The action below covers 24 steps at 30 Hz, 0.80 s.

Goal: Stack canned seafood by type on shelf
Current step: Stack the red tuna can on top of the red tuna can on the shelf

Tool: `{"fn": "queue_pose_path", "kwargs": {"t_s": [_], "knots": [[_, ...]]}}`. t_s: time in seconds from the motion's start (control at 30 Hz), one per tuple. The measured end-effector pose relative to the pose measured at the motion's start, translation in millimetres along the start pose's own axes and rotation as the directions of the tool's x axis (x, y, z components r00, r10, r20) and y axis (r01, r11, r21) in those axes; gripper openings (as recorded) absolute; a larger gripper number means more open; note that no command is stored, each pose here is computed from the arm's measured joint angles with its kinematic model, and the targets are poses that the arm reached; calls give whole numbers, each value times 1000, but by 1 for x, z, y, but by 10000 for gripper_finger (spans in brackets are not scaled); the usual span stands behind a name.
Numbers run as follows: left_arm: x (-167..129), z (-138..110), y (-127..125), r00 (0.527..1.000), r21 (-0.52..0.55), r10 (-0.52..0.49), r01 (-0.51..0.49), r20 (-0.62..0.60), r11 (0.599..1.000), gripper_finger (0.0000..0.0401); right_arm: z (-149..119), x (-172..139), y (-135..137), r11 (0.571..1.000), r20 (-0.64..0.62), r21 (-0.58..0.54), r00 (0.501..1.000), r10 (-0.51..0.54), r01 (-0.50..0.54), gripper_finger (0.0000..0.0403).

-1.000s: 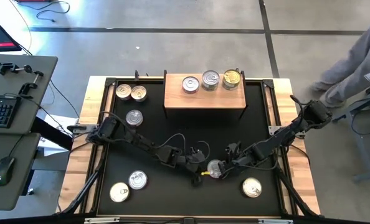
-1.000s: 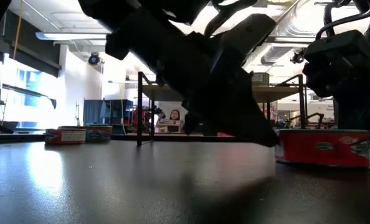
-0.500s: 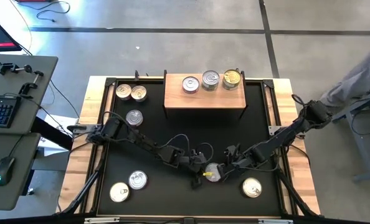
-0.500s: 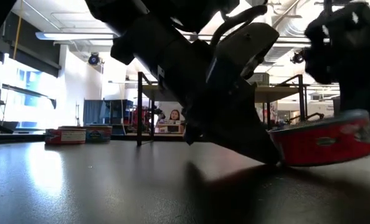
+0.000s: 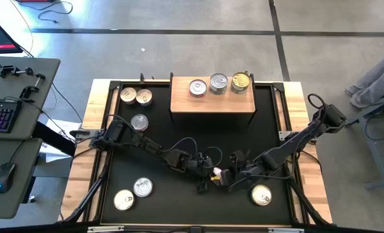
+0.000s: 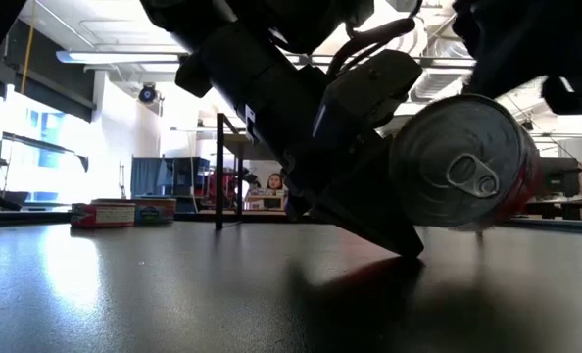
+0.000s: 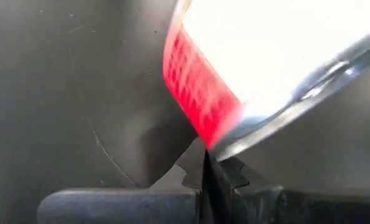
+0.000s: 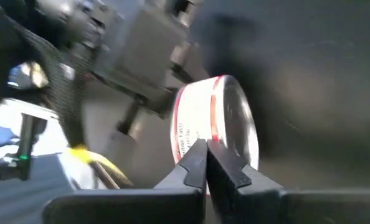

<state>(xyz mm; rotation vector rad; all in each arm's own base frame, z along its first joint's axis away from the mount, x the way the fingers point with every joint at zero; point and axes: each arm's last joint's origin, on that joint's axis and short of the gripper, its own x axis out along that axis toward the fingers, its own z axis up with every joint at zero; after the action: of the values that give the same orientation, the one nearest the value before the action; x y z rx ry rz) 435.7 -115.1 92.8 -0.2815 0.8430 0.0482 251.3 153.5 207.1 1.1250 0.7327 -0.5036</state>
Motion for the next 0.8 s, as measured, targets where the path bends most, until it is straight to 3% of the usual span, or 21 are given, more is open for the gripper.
{"fn": "queue_pose_path", "kwargs": {"t_s": [0.33,0.57,0.8], "knots": [[1,5,4,998,190,47,-56,51,980,0,-2,5,4,999,3,14,999,40,-40,0],[2,24,29,996,101,82,-86,45,991,0,-8,21,0,1000,-1,0,1000,13,-13,0],[-1,37,30,996,86,90,-92,23,992,0,-7,27,-6,999,16,-8,999,-42,42,0]]}}
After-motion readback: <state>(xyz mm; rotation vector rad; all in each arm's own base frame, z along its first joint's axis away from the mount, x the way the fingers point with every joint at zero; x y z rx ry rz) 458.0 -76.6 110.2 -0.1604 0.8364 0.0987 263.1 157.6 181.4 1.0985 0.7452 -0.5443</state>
